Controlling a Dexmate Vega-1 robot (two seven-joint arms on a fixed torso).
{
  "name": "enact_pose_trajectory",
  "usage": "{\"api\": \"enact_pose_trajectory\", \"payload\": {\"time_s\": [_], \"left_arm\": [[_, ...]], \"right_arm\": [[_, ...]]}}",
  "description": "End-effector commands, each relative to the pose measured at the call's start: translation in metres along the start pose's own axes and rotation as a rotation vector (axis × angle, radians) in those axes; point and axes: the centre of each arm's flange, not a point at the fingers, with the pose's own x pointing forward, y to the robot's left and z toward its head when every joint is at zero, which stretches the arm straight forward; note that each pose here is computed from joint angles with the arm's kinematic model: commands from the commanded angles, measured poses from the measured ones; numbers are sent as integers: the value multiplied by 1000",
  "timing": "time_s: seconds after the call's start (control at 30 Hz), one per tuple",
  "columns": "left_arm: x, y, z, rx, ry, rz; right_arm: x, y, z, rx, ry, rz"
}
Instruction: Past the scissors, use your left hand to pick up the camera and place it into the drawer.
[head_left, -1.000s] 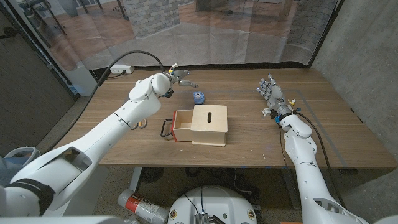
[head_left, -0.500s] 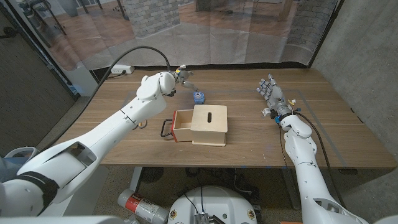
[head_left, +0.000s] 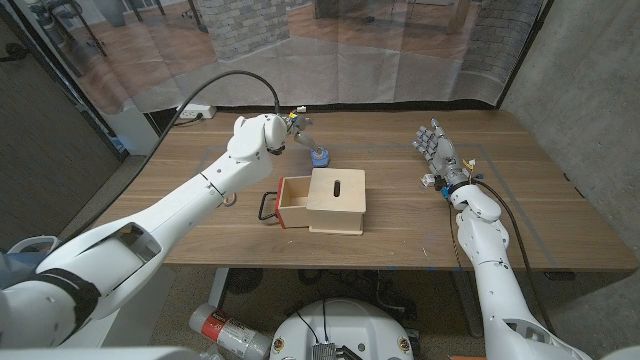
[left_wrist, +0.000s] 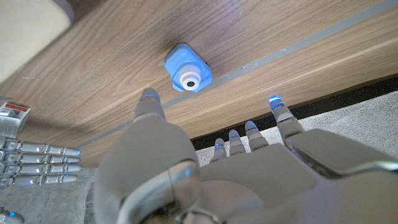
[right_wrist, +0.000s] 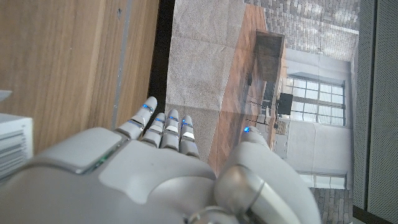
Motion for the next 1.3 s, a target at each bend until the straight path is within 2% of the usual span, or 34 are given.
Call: {"api": "enact_pose_trajectory", "payload": {"time_s": [0.03,0.37,0.6,0.93,1.3], "left_arm": [[4,-2,9,56,33,-16],[15,-5,10,51,27,-30],[23,-6,17,77,35,-54],[30,-7,29,136,51,-108],[35,-15,32,129,45,-136]], "right_arm": [[-1,1,2,-4,-2,1],[-4,-3,2,-3,-3,-8],[-4,-3,1,3,-4,-12],[-4,-2,0,8,-13,-16],[-3,-3,2,9,-8,-18]]}}
